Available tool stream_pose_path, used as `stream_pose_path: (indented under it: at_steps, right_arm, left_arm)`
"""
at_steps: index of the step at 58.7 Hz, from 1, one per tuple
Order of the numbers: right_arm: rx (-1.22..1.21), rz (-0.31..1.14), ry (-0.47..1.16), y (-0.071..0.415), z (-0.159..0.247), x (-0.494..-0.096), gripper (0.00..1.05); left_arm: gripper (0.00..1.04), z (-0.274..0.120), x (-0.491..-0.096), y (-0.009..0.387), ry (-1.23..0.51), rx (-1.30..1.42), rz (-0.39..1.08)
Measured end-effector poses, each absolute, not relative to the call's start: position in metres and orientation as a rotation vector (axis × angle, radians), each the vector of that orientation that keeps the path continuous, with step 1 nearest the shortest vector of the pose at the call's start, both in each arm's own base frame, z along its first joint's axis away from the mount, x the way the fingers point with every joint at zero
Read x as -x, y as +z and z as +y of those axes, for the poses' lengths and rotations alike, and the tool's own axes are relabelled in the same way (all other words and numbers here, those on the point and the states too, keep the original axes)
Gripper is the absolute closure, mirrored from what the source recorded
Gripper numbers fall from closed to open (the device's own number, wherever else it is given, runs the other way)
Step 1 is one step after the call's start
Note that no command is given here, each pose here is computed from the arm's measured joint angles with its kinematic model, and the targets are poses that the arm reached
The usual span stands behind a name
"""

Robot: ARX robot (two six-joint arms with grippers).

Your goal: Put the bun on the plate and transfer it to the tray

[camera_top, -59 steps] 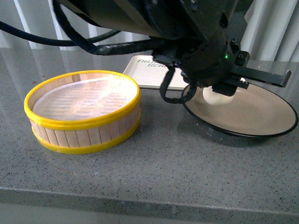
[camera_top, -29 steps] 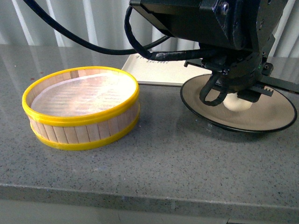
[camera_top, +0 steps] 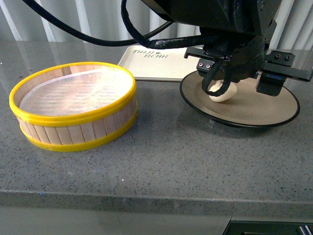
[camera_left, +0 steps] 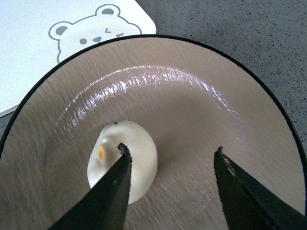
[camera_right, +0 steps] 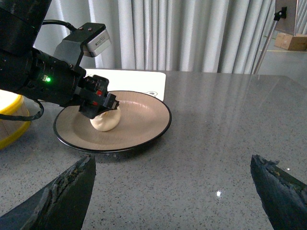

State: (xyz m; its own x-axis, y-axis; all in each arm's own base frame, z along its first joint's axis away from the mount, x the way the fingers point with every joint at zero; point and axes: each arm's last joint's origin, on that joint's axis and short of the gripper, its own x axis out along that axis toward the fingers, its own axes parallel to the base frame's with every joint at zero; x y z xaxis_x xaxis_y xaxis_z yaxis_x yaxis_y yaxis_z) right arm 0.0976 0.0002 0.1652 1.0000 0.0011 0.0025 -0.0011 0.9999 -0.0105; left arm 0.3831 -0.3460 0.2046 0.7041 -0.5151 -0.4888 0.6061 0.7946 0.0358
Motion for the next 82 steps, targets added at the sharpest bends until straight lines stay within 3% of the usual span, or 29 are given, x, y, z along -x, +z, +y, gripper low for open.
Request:
stream_pose_path:
  at_steps: [9,10,17,35,45,55,61,71,78,82]
  right_arm:
    - [0.010,-0.002,0.001,0.165,0.000,-0.098,0.08]
    - [0.010,-0.002,0.001,0.165,0.000,-0.098,0.08]
    - [0.010,-0.002,0.001,0.165,0.000,-0.098,0.08]
    - [0.010,-0.002,0.001,0.165,0.000,-0.098,0.08]
    - [0.010,-0.002,0.001,0.165,0.000,-0.098,0.08]
    - [0.010,-0.002,0.001,0.165,0.000,-0.098,0.08]
    - [0.010,-0.002,0.001,0.165,0.000,-0.098,0.08]
    - [0.010,-0.002,0.003,0.165,0.000,-0.098,0.08]
    - [0.010,-0.002,0.001,0.165,0.000,-0.098,0.08]
    - [0.010,-0.002,0.001,0.165,0.000,-0.098,0.08]
  left_arm:
    - [0.25,-0.343,-0.385,0.206,-0.618,-0.185,0.482]
    - [0.17,-0.341,-0.386,0.206,-0.613,-0.178,0.480]
    - [0.05,-0.333,-0.390,0.210,-0.595,-0.163,0.471]
    - [0.07,-0.263,-0.410,0.249,-0.451,-0.052,0.399]
    - [0.07,-0.187,-0.421,0.257,-0.242,0.011,0.395]
    - [0.07,-0.106,-0.410,0.239,-0.016,0.103,0.500]
    - [0.07,-0.088,-0.404,0.237,0.028,0.133,0.511]
    - [0.07,-0.089,-0.402,0.240,0.018,0.142,0.497]
    - [0.29,-0.081,-0.379,0.227,-0.020,0.058,0.161]
    - [0.40,-0.071,-0.359,0.223,-0.026,0.043,0.065]
